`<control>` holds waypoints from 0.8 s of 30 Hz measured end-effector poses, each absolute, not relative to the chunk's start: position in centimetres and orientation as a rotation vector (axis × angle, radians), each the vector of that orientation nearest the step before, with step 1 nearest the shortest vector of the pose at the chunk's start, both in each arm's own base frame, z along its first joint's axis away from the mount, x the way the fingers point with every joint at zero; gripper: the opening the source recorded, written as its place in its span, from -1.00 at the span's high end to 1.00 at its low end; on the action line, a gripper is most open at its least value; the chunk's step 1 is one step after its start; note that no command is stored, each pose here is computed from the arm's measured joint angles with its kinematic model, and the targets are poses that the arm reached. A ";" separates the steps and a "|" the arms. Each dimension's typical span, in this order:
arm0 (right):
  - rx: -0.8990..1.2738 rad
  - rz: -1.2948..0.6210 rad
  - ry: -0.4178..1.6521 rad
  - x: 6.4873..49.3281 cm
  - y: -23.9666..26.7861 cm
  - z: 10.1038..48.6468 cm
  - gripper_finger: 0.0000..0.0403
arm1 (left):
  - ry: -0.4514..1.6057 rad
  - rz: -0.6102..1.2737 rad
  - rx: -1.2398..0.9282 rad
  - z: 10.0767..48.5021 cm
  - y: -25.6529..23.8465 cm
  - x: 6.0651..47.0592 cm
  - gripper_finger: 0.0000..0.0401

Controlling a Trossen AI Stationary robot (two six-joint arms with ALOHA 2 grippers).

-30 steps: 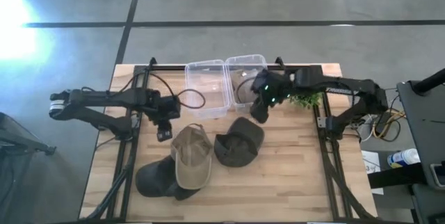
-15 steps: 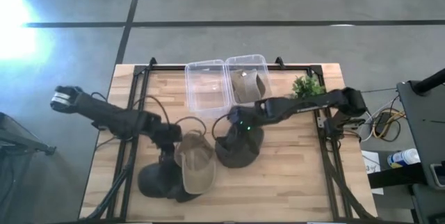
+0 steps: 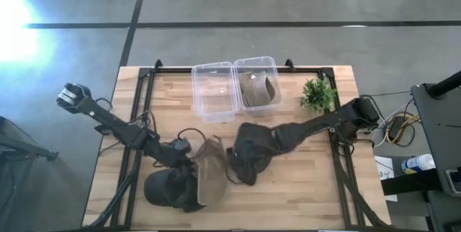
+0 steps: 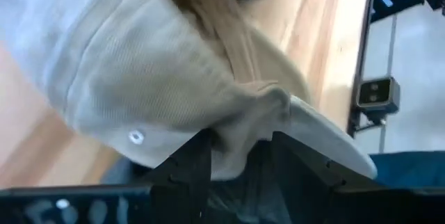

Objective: Pick & Place hat
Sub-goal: Put the brown cap into the right transparent bin

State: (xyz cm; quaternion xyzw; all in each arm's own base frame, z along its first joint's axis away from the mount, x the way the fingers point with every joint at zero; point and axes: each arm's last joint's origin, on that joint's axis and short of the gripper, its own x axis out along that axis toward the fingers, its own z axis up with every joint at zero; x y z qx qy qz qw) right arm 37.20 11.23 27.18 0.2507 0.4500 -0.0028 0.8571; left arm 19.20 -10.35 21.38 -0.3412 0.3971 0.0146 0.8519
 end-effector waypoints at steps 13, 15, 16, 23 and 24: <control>0.475 -0.035 0.844 36.1 16.0 27.3 0.00 | 1.005 0.003 -0.542 20.0 -16.1 18.2 0.28; 0.486 -0.031 0.846 36.0 16.3 27.3 0.00 | 1.023 -0.023 -0.492 19.7 -17.1 18.5 0.28; 0.509 -0.035 0.846 36.0 16.4 27.2 0.00 | 1.028 -0.036 -0.463 19.6 -17.6 18.8 0.28; 0.685 -0.090 0.818 36.5 16.4 26.5 0.00 | 0.990 -0.034 -0.294 18.8 -19.0 21.3 0.28; 0.705 -0.097 0.820 36.7 16.6 26.1 0.00 | 0.976 -0.030 -0.283 18.8 -19.1 21.7 0.28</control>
